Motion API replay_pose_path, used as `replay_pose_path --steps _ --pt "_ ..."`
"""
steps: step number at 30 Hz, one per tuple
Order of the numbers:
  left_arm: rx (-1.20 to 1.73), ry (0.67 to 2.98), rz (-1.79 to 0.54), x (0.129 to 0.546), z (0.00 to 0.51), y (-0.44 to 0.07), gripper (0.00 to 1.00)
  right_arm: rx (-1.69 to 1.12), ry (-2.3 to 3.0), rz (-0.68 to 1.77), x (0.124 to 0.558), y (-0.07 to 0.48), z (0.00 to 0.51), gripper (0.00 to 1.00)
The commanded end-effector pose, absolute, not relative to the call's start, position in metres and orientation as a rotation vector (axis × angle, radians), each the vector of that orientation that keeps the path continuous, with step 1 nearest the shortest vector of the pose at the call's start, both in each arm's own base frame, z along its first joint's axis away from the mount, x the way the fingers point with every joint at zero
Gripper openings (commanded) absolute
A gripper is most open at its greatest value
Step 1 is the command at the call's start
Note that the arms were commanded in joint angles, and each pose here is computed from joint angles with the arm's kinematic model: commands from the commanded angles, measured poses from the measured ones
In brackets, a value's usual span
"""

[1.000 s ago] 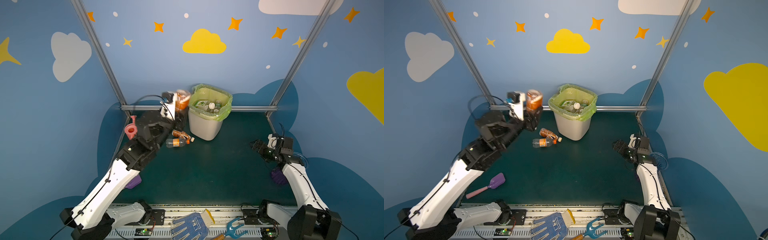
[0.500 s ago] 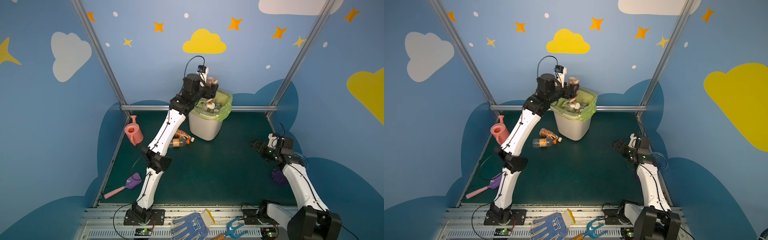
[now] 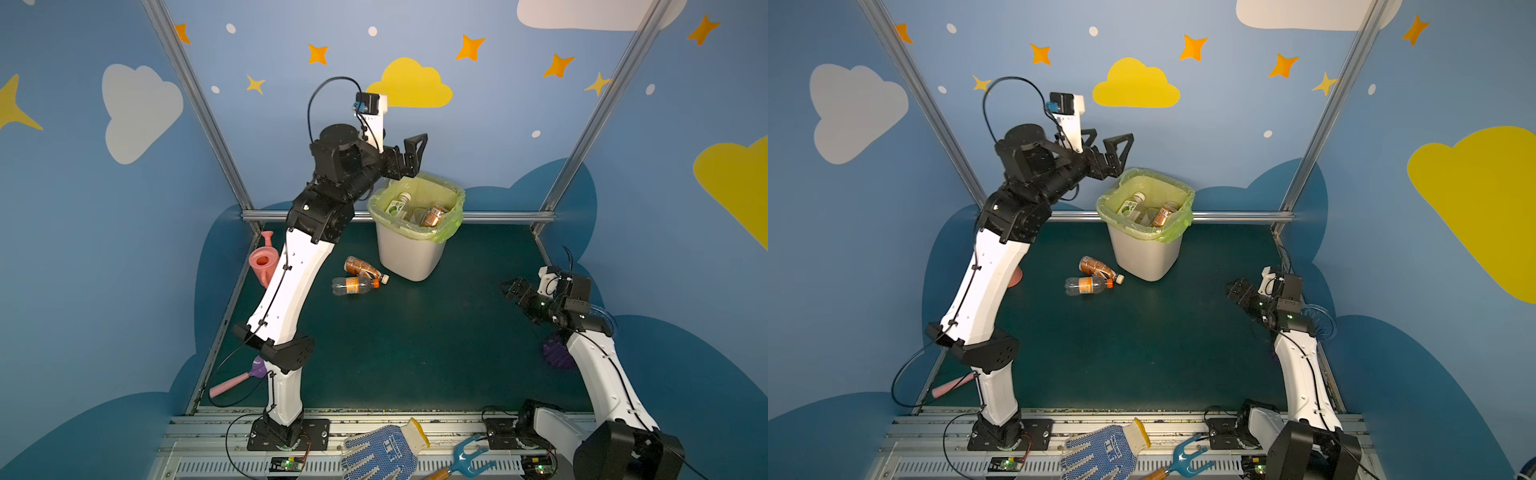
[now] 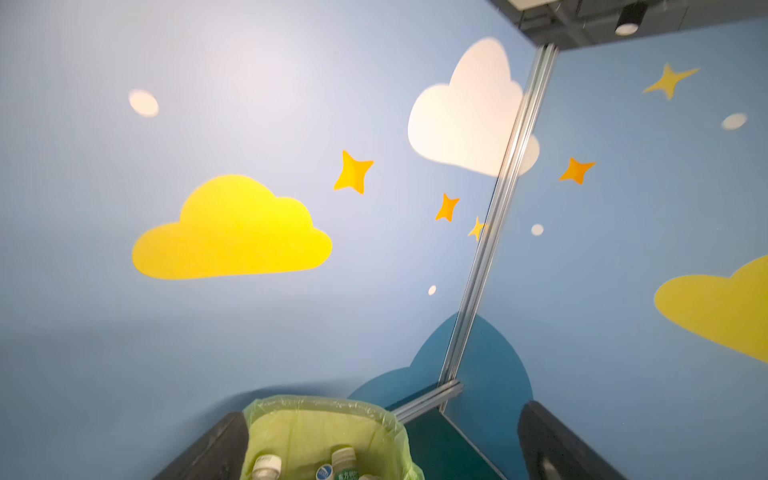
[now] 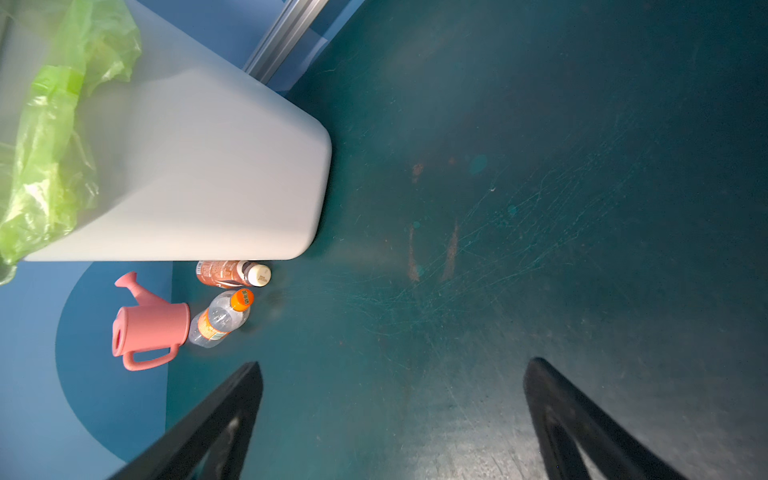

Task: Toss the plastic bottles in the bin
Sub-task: 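Open the left gripper over the bin to drop the coffee bottle, then lower the left gripper toward the clear orange-label bottle near the watering can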

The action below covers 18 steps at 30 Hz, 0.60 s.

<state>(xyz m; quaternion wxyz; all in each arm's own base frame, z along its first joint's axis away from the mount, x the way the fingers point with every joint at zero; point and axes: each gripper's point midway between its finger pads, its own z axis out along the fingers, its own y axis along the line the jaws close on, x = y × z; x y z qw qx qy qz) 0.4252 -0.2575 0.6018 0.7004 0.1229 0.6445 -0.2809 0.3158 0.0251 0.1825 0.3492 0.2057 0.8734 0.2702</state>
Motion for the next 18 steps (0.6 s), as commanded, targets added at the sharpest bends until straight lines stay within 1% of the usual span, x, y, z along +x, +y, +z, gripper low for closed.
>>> replay_pose_path --steps 1,6,9,10,14,18 --pt "0.293 1.643 -0.549 0.452 0.532 -0.267 1.00 0.516 2.252 0.747 0.312 0.032 0.186 0.98" --pt "0.218 1.751 -0.453 0.439 0.480 -0.239 1.00 0.457 2.271 0.791 0.309 0.053 0.183 0.98" --pt "0.107 1.680 -0.426 0.419 0.445 -0.209 1.00 0.389 2.290 0.794 0.308 0.075 0.179 0.98" --pt "0.066 1.700 -0.408 0.412 0.418 -0.196 1.00 0.363 2.295 0.798 0.309 0.084 0.178 0.98" --pt "-0.135 1.783 -0.356 0.376 0.363 -0.133 1.00 0.226 2.315 0.796 0.315 0.124 0.175 0.98" --pt "-0.310 1.891 -0.265 0.340 0.289 -0.078 1.00 0.098 2.338 0.784 0.322 0.162 0.174 0.98"
